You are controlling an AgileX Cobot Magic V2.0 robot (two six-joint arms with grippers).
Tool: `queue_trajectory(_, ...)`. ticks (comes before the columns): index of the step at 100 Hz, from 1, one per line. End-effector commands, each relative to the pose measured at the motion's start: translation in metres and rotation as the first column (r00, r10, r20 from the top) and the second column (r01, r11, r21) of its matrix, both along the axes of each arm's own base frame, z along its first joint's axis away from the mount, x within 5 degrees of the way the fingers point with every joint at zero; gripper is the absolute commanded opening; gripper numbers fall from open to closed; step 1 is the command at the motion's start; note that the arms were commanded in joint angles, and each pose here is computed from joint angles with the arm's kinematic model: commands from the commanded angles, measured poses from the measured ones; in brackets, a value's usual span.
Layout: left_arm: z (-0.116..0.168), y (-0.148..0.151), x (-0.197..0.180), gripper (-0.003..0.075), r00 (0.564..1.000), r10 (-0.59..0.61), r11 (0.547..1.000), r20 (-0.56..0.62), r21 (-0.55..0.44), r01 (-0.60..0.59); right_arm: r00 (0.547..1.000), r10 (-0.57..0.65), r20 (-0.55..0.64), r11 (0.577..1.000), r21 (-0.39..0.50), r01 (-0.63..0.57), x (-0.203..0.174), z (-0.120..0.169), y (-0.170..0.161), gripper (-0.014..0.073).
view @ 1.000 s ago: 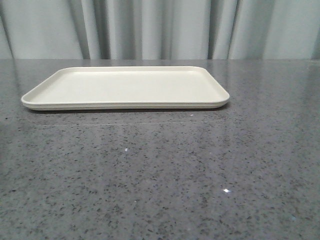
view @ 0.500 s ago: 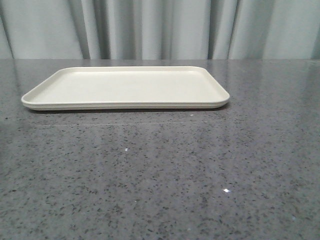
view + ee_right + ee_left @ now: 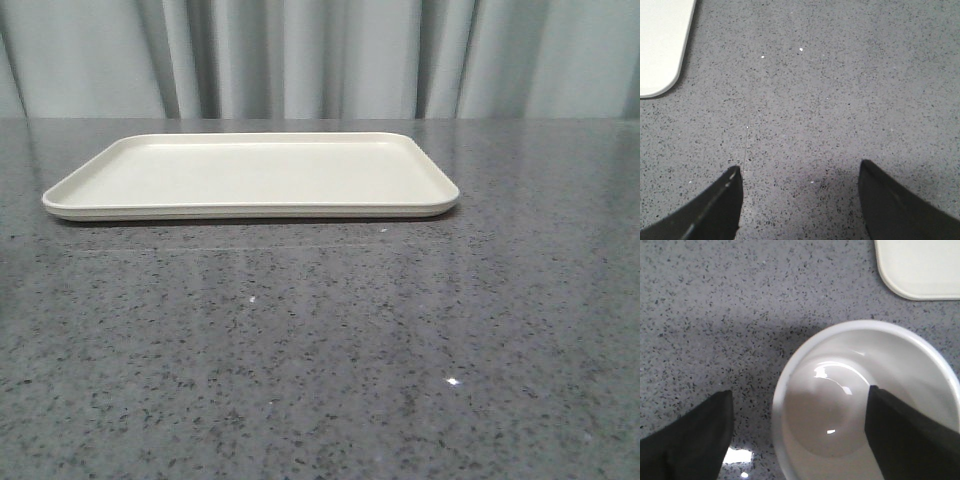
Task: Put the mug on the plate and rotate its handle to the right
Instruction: 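Lift the white mug with the left gripper toward the cream tray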
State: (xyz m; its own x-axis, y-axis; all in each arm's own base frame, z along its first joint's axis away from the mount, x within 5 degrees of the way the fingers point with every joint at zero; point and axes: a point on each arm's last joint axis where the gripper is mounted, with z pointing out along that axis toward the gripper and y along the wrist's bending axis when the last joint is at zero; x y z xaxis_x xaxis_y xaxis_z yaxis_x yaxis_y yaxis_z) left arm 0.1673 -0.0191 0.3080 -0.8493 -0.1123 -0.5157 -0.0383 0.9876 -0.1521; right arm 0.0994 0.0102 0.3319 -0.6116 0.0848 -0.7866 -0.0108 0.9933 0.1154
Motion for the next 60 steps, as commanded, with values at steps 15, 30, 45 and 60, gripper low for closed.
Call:
queue_trajectory(15,0.010,0.000,0.008,0.0406,0.998,0.007,1.000,0.063,-0.008,-0.006,0.996,0.001,0.092,1.000,0.009,-0.002,0.005,0.015,0.001,0.0501)
queue_trajectory(30,0.010,0.000,0.008,0.0158,0.998,0.007,1.000,0.065,-0.008,-0.006,0.996,0.001,0.093,1.000,0.009,-0.002,0.005,0.015,0.001,0.0501)
queue_trajectory(45,0.011,0.000,0.009,-0.0020,0.998,0.007,1.000,0.067,-0.009,-0.006,0.996,0.001,0.093,1.000,0.009,-0.002,0.005,0.015,0.001,0.0501)
queue_trajectory(60,0.019,-0.003,0.009,-0.0020,0.997,0.008,0.999,0.076,-0.042,-0.005,0.996,0.001,0.093,1.000,0.009,-0.002,0.005,0.015,0.001,0.0501)
